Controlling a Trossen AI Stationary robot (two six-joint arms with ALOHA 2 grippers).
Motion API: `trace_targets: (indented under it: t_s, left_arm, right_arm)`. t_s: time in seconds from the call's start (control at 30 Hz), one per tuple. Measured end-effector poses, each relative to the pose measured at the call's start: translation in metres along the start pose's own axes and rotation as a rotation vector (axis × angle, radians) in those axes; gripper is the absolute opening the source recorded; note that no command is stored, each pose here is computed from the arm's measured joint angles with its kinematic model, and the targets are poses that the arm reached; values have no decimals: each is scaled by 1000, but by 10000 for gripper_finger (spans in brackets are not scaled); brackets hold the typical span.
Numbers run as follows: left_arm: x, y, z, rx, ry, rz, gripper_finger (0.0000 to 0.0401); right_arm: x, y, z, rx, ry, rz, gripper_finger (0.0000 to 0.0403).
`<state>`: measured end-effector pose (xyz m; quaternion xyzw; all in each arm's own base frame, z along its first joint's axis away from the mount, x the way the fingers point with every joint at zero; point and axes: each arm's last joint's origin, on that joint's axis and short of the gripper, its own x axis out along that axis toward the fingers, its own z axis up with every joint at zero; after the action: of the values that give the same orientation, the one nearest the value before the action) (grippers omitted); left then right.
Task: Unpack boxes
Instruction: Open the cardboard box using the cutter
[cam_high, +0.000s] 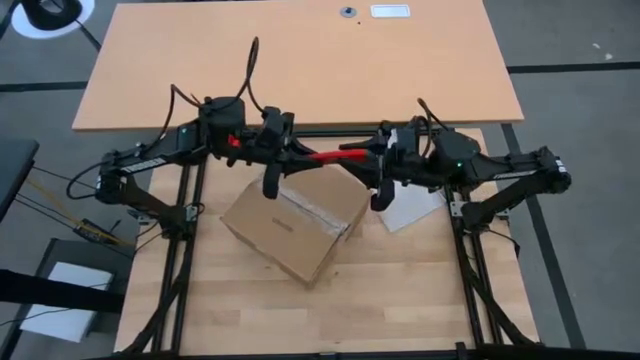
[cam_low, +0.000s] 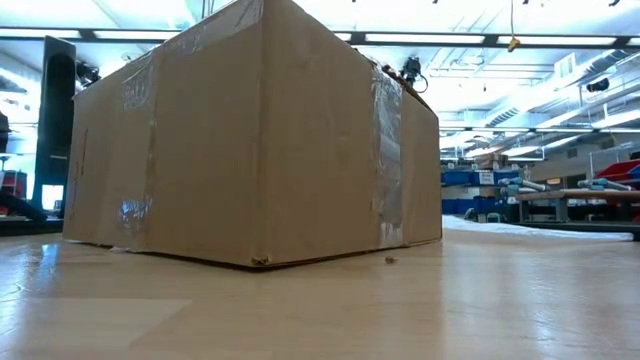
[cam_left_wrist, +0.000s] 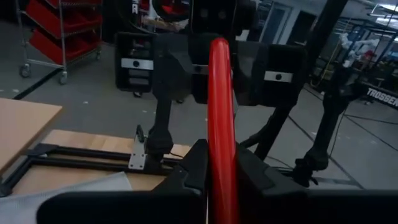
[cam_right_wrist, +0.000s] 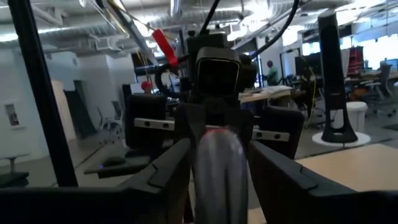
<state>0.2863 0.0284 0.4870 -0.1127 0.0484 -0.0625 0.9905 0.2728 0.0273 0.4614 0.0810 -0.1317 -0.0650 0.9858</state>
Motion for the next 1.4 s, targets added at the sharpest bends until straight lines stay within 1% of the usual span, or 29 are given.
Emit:
trace_targets:
  t_s: [0.2,0.3,0.53,0.83,0.97,1.03,1.23,1.3,1.4]
  left_arm:
    - [8,3,-4,-7,22,-7,44]
    - [11,4,-7,-18,41,-10,44]
    - [13,6,-13,-52,90,-2,44]
    - [13,6,-14,-55,103,3,44]
    - [14,7,-15,-56,107,12,44]
    - [15,7,-15,-56,105,21,57]
    - [16,12,-18,-66,122,47,141]
    - [8,14,-17,-73,142,67,157]
    - [-12,14,-16,-71,188,98,168]
  right_arm:
    - [0,0,-2,-5,25,4,160]
    - [0,-1,-6,-15,68,8,153]
    - [-1,-1,-12,-11,128,9,118]
    - [-1,-1,-16,-24,165,18,79]
    - [-2,-2,-16,-60,171,34,57]
    - [-2,-2,-16,-67,171,35,57]
    - [0,-3,-19,-94,187,29,56]
    - [0,-4,-19,-103,184,13,56]
    - [0,-4,-19,-107,190,3,56]
